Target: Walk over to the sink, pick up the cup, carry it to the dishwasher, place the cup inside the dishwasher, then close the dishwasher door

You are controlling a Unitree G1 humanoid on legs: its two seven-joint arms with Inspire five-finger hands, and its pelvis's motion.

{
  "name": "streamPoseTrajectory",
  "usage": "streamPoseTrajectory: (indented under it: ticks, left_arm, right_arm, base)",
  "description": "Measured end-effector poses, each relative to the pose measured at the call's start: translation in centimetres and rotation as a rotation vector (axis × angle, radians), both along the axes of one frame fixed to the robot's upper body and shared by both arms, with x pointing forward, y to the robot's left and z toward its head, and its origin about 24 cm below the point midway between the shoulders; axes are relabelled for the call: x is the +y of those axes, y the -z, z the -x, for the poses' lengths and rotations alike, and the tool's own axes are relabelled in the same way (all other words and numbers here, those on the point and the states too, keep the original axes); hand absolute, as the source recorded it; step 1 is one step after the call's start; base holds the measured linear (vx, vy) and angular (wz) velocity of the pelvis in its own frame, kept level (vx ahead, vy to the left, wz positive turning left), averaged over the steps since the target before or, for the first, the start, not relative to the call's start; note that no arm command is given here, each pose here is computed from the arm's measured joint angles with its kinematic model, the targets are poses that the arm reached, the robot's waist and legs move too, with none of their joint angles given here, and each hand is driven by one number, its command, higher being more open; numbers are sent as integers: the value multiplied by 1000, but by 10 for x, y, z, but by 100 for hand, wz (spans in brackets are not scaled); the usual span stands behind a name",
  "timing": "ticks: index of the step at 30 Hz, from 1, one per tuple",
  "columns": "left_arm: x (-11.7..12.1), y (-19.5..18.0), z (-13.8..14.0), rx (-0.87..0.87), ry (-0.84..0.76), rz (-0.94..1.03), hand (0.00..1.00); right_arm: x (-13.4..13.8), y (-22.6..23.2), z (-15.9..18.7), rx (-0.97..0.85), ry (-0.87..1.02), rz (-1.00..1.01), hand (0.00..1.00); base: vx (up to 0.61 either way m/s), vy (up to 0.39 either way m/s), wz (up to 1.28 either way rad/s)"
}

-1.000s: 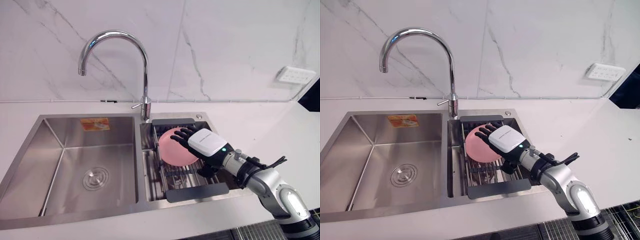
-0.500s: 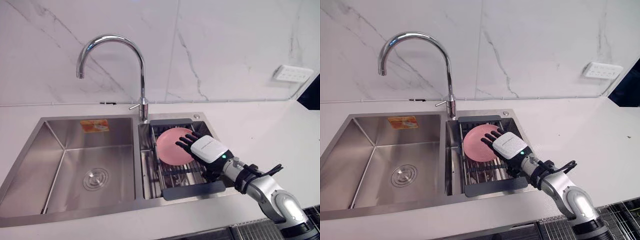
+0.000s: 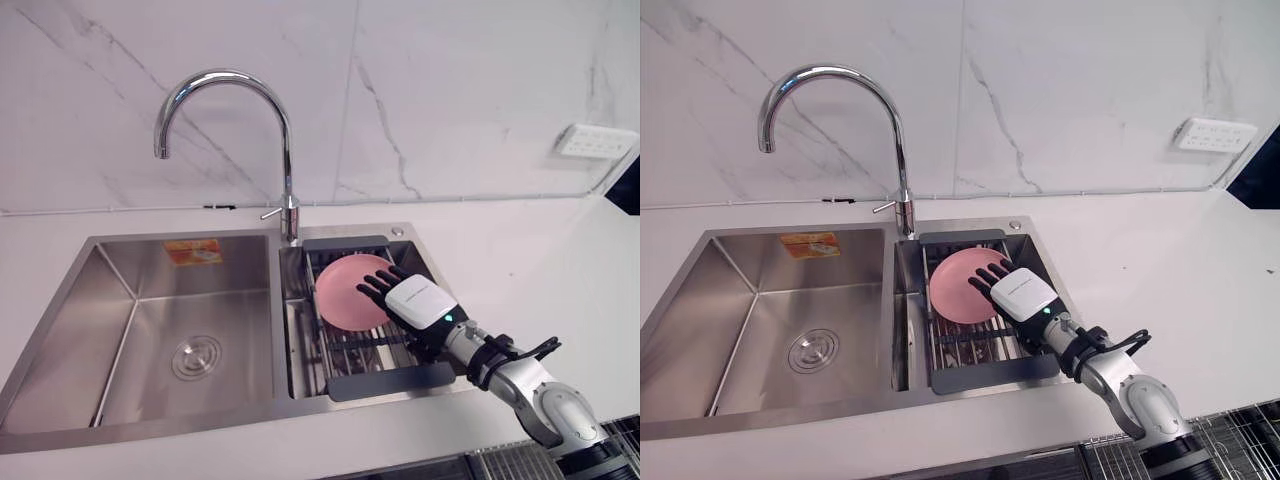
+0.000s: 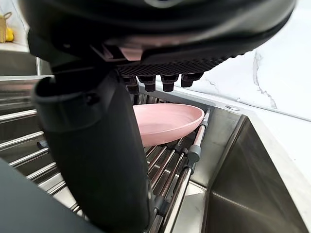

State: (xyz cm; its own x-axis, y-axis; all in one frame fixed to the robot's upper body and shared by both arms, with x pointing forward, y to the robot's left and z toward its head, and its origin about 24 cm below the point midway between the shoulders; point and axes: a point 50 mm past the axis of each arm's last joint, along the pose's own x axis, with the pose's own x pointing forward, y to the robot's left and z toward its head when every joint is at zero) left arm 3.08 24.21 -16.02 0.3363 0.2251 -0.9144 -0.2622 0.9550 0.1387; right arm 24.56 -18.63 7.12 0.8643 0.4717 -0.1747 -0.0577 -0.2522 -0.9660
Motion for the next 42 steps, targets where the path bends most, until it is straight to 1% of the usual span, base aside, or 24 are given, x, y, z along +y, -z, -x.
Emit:
streamPoseTrajectory:
  ticks: [9, 10, 16, 21, 24, 26, 31, 38, 42]
  left_arm:
    - [-3, 0, -1, -4, -5, -1, 100]
    - [-3, 0, -1, -6, -6, -3, 100]
    - [-4, 0, -1, -10, -7, -8, 100]
    - [-6, 0, -2, -14, -10, -19, 100]
    - [-6, 0, -3, -16, -9, -22, 100]
    - [-6, 0, -3, -17, -10, -25, 100]
    - [-8, 0, -4, -20, -18, -32, 100]
    - [-9, 0, -4, -22, -20, -34, 100]
    - [-8, -1, -7, -35, -23, -39, 100]
  right_arm:
    - [-2, 8, -1, -14, 0, 22, 100]
    - [-2, 9, -2, -21, 0, 32, 0]
    - [-1, 13, -7, -60, -16, 45, 0]
    - [-3, 11, -10, -147, -13, 53, 0]
    - [3, 7, -15, -216, -42, 52, 0]
    - [12, 5, -18, -252, -82, 51, 0]
    - [5, 11, -23, -255, -28, 70, 0]
    - [0, -2, -37, -333, 29, 61, 0]
    - [0, -4, -38, -315, 53, -27, 0]
  base:
    - [-1, 0, 2]
    - [0, 0, 0]
    - [0, 0, 0]
    - [0, 0, 0]
    - [0, 0, 0]
    - [0, 0, 0]
    - [-22, 1, 4]
    - [0, 0, 0]
    - [0, 0, 0]
